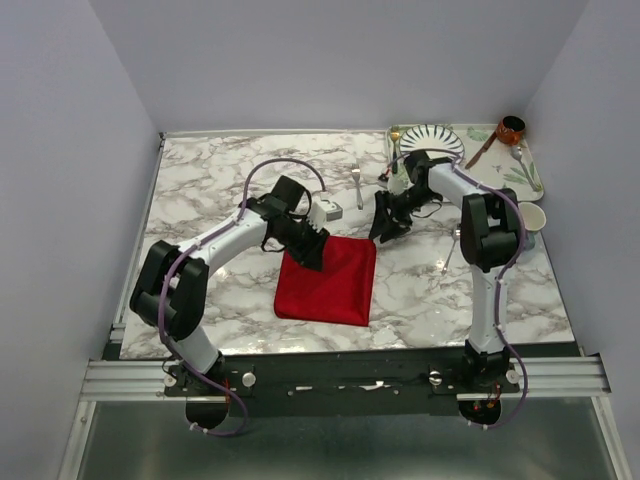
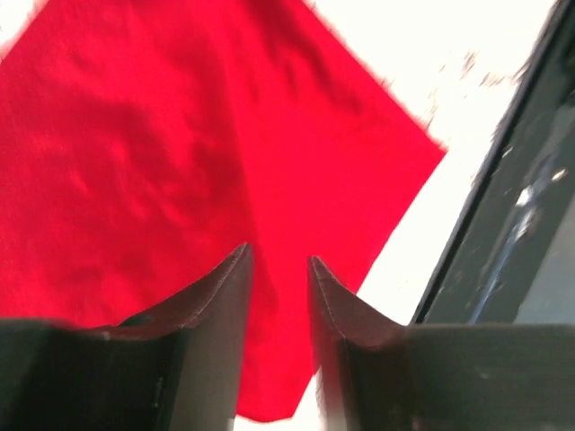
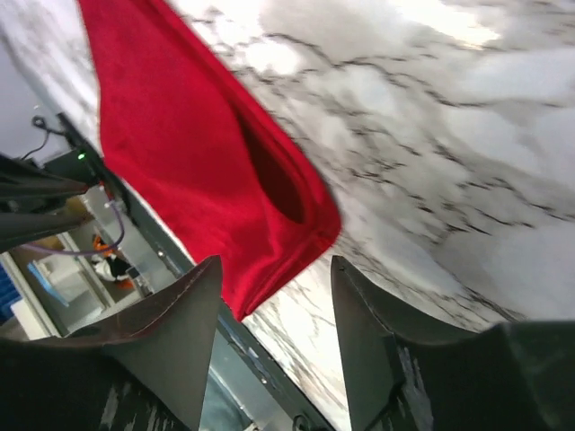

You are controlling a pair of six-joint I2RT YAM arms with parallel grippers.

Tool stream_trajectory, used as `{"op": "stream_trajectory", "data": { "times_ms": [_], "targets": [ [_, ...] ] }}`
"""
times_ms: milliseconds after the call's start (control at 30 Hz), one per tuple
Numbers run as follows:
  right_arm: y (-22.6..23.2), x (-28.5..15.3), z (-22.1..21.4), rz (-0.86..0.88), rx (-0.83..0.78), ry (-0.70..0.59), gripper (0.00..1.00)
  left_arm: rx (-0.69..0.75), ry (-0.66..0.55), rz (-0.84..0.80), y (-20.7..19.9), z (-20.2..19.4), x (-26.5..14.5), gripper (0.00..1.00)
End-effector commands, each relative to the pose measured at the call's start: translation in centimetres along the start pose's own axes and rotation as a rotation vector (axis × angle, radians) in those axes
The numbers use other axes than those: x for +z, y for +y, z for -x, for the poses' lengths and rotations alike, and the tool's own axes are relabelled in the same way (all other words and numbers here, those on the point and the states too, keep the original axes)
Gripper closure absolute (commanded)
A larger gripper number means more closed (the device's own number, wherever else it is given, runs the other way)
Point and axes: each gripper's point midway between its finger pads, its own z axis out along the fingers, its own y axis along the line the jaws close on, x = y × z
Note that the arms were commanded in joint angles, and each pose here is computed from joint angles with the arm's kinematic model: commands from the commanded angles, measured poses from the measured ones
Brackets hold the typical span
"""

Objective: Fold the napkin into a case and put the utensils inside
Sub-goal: Smooth out the lower triangle-folded napkin at the center of the board.

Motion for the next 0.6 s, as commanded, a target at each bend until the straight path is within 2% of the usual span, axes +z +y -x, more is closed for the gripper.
{"op": "stream_trajectory", "data": {
  "times_ms": [0,33,100,167,300,400,567],
  "targets": [
    [6.8,-2.8,0.0,0.218,-0.108,-0.093,0.26,-0.083,-0.204,-0.131,-1.6,4.1,-1.2,0.41],
    [8.7,-3.7,0.0,0.292,-0.121,-0.112,0.18,-0.186,-0.24,-0.167,-1.5,4.4,-2.0,0.38],
    [11.3,-4.9,-0.3,0.333,-0.175,-0.167,0.0,-0.254,-0.31,-0.19,-1.2,4.8,-2.4,0.2],
    [13.2,-4.9,-0.9,0.387,-0.143,-0.163,0.0,-0.342,-0.369,-0.215,-0.6,5.6,-3.2,0.01],
    [14.9,-0.5,-2.8,0.458,-0.072,-0.056,0.0,-0.46,-0.387,-0.263,0.4,5.2,-3.1,0.01],
    [15.5,2.0,-3.9,0.483,-0.012,0.015,0.0,-0.494,-0.372,-0.272,1.4,4.6,-2.5,0.01],
    [12.5,5.4,-4.9,0.438,0.096,0.076,0.0,-0.587,-0.345,-0.285,3.1,3.2,-1.2,0.01]
  ]
}}
